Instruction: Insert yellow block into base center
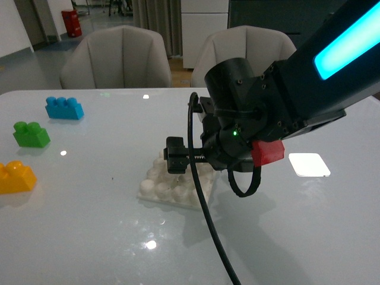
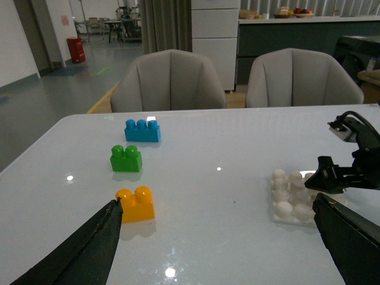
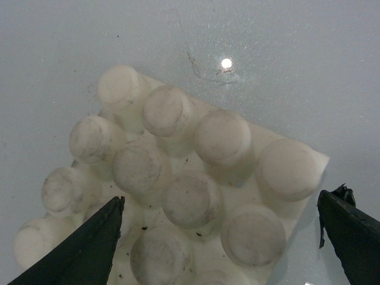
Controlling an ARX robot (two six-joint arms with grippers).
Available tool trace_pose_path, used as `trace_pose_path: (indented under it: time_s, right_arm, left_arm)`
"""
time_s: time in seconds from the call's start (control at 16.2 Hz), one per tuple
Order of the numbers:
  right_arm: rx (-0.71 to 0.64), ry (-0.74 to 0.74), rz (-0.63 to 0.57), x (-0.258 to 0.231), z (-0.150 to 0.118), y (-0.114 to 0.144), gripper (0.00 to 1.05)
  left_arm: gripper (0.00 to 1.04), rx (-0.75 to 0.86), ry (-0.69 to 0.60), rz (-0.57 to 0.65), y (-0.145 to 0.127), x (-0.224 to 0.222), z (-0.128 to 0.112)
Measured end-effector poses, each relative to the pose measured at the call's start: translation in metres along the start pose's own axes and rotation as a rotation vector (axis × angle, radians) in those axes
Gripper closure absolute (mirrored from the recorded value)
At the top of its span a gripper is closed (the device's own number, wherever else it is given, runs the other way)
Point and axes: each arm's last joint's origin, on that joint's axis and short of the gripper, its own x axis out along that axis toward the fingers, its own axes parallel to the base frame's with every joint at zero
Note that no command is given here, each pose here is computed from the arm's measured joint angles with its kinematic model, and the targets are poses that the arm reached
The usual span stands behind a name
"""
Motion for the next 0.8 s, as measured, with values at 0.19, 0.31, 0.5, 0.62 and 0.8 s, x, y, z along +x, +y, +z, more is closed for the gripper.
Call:
trace_pose_path:
  time_s: [0.19,0.31,0.5,0.62,0.8]
  right_arm:
    - [0.031,-0.075,0.027,-0.028,0.019,-0.006,0.06]
    - [0.103,-0.193,0.056,-0.071,0.031,-0.023,0.06]
    - [0.155,-0.417,0.060,-0.161,0.013,-0.050,0.06]
    - [0.195,-0.536,0.053,-0.221,-0.007,-0.066,0.06]
    - [0.271,-0.583,-0.004,-0.284,-0.059,-0.080,0.06]
  left_arm:
    - [0.07,0.000,0.000,-0.001,0.000,0.000,0.000]
    - [0.07,0.000,0.000,0.000,0.000,0.000,0.000]
    - [0.07,0.000,0.000,0.000,0.000,0.000,0.000]
    - [0.07,0.000,0.000,0.000,0.000,0.000,0.000]
    - [0.07,0.000,0.000,0.000,0.000,0.000,0.000]
